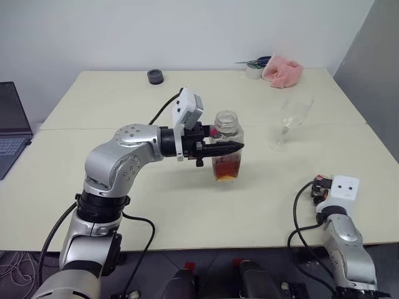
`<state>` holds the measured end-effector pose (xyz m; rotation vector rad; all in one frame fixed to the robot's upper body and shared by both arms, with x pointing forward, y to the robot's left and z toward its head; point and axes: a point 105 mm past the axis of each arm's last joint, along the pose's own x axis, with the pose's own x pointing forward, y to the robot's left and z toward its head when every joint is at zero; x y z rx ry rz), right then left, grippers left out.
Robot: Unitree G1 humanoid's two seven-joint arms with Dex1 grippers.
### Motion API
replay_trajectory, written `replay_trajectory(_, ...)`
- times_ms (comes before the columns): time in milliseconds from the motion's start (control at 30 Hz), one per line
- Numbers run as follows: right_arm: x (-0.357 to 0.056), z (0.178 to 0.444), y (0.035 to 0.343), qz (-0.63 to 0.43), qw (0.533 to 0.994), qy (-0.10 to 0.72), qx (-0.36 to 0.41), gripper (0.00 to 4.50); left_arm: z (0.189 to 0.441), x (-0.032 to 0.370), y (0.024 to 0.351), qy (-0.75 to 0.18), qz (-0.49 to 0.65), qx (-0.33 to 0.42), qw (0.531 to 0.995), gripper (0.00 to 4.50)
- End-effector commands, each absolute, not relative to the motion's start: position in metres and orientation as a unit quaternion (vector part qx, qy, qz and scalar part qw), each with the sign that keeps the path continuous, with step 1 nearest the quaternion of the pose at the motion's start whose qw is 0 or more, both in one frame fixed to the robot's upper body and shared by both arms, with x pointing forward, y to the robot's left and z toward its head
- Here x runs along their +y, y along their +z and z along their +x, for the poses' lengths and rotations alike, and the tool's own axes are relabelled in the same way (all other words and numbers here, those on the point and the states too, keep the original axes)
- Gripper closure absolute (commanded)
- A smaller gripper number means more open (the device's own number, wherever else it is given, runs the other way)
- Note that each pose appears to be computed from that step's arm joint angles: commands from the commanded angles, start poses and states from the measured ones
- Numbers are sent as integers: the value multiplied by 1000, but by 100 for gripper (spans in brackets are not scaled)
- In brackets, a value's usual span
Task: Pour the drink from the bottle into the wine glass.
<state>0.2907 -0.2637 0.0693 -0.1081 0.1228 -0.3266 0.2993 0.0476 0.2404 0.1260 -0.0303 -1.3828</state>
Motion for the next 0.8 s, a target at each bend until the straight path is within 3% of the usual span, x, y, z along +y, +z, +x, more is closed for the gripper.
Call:
replay_trajectory(33, -277, 286, 58, -53, 976, -195, 80, 272, 294, 47, 255, -641, 67, -44, 763, 261)
replay_trajectory(133, -281, 286, 56, -48, 975, -202, 83, 272, 294, 48, 254, -640, 67, -43, 764, 261)
replay_trajectory(167, -281, 286, 56, -46, 975, -200, 83, 202, 293, 48, 254, -640, 67, -43, 764, 261)
replay_trajectory(367, -279, 288, 60, -42, 978, -187, 77, 12, 293, 48, 254, -638, 65, -44, 766, 261)
replay_trajectory(633, -279, 292, 72, -38, 979, -190, 57, 5, 295, 49, 254, -634, 64, -45, 770, 261)
replay_trajectory(800, -254, 303, 126, -116, 987, -97, -48, 5, 296, 51, 254, -629, 65, -43, 773, 261)
